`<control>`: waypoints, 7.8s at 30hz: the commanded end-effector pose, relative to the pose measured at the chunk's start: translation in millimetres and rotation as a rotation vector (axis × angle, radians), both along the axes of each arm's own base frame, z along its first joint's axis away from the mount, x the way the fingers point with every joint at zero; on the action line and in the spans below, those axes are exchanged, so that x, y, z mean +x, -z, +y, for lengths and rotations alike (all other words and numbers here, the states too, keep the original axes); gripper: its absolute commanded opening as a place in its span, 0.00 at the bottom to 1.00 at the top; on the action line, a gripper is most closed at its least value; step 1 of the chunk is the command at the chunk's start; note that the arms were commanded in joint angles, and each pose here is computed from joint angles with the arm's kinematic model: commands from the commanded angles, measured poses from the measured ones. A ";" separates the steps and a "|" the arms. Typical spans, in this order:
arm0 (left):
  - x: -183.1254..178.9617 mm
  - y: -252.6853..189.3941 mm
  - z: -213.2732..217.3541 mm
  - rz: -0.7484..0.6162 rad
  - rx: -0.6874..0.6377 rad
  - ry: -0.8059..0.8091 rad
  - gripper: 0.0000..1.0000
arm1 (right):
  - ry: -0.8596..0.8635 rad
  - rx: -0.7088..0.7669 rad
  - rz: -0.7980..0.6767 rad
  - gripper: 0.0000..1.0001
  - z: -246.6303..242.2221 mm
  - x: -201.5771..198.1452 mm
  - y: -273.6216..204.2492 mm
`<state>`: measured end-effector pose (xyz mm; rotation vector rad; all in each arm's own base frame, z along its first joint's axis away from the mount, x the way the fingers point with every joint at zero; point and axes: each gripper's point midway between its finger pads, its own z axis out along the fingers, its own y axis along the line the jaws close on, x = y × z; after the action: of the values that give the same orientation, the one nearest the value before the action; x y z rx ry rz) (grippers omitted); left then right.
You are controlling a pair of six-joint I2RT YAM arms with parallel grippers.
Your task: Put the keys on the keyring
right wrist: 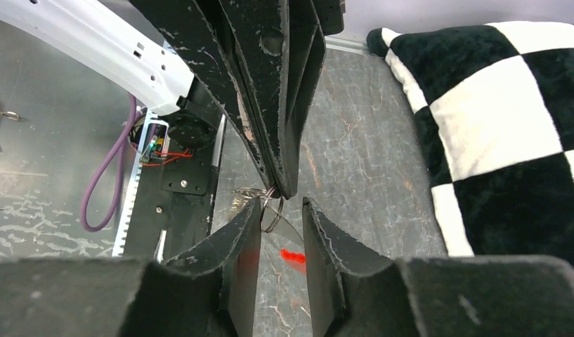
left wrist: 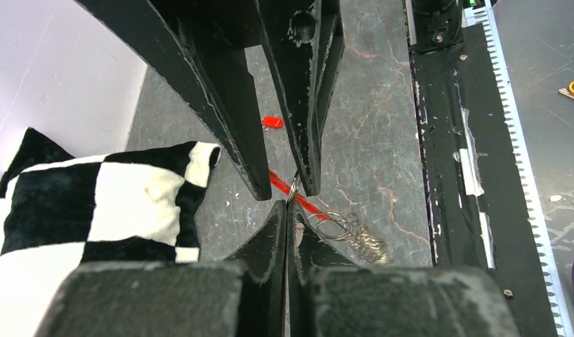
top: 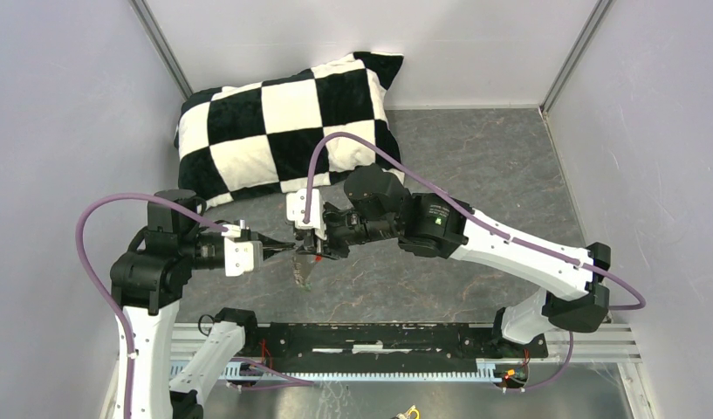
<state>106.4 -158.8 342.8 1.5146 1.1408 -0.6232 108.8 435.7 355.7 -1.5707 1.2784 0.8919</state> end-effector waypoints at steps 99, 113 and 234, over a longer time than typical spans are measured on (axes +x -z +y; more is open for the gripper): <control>-35.7 -31.0 -17.4 0.200 -0.225 0.069 0.11 | -0.086 0.291 0.189 0.01 6.9 -20.5 -21.4; -37.3 -29.8 -17.0 0.171 -0.223 0.073 0.12 | -0.190 0.217 0.270 0.01 12.6 -40.7 -9.3; -15.6 6.2 -10.3 0.197 -0.155 -0.030 0.13 | -0.246 -0.384 0.112 0.01 -122.1 -25.1 277.2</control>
<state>93.0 -169.4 327.2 1.3034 1.2781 -0.8735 61.7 286.0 27.3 -2.1637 1.5114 0.9986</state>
